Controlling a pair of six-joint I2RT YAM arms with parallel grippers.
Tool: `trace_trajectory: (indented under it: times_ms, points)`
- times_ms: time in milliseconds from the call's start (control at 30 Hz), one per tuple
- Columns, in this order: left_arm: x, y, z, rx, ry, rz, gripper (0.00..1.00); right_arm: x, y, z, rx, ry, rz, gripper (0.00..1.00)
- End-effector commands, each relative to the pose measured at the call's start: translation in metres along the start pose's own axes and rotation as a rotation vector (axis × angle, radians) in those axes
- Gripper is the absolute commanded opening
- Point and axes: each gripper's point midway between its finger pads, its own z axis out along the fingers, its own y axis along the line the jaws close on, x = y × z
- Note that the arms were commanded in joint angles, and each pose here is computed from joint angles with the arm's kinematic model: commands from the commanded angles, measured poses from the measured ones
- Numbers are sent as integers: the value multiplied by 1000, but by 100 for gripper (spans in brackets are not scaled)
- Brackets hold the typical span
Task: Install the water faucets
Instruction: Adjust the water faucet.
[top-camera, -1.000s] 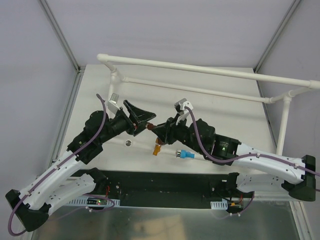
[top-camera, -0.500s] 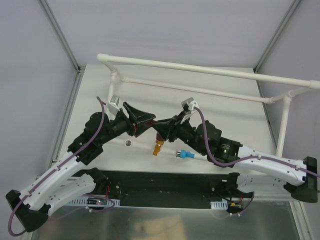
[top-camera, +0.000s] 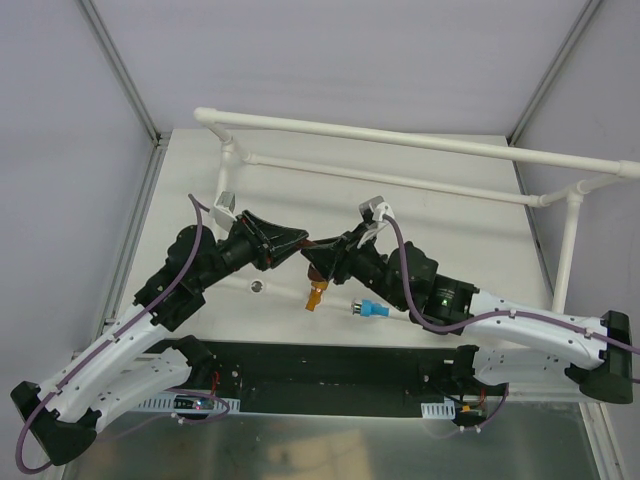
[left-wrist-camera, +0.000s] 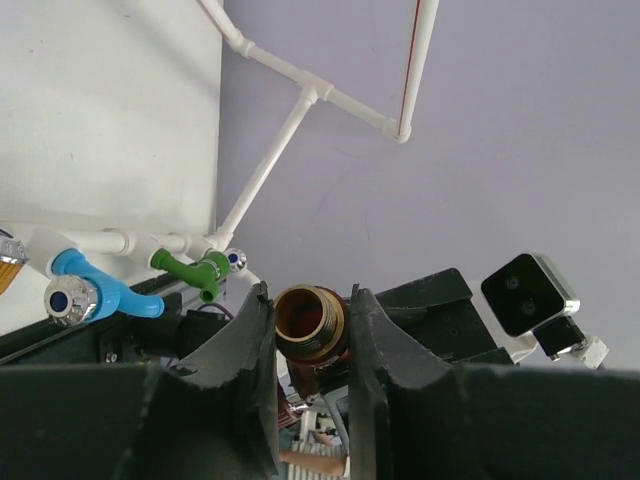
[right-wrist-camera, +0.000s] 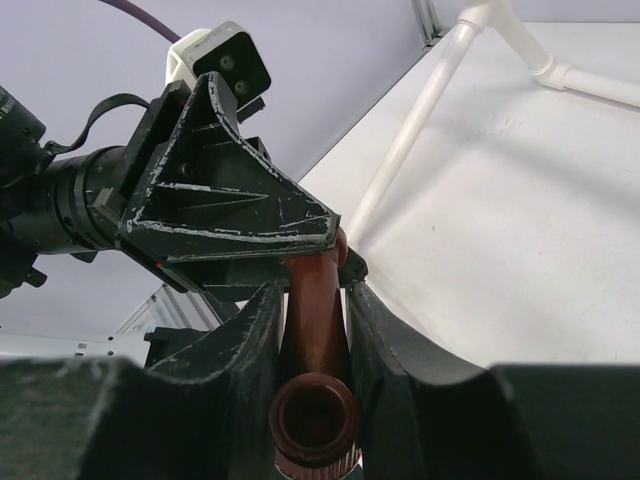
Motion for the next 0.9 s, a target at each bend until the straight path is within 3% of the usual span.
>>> trace_trajectory:
  times_ms: [0, 267, 600, 767, 867]
  points:
    - [2, -11, -1, 44, 5, -15, 0, -22, 12, 3, -32, -78, 47, 10]
    - [-3, -12, -4, 53, -27, -33, 0, -17, 17, 9, -49, -59, 54, 34]
    - [-8, -11, -4, 54, -53, -33, 0, -12, 21, 12, -62, -41, 67, 39]
    - [-6, -13, -2, 53, -42, -22, 0, -16, 21, 13, -62, -56, 78, 29]
    - [-5, -12, 0, 48, -33, -15, 0, -16, 21, 13, -56, -54, 81, 0]
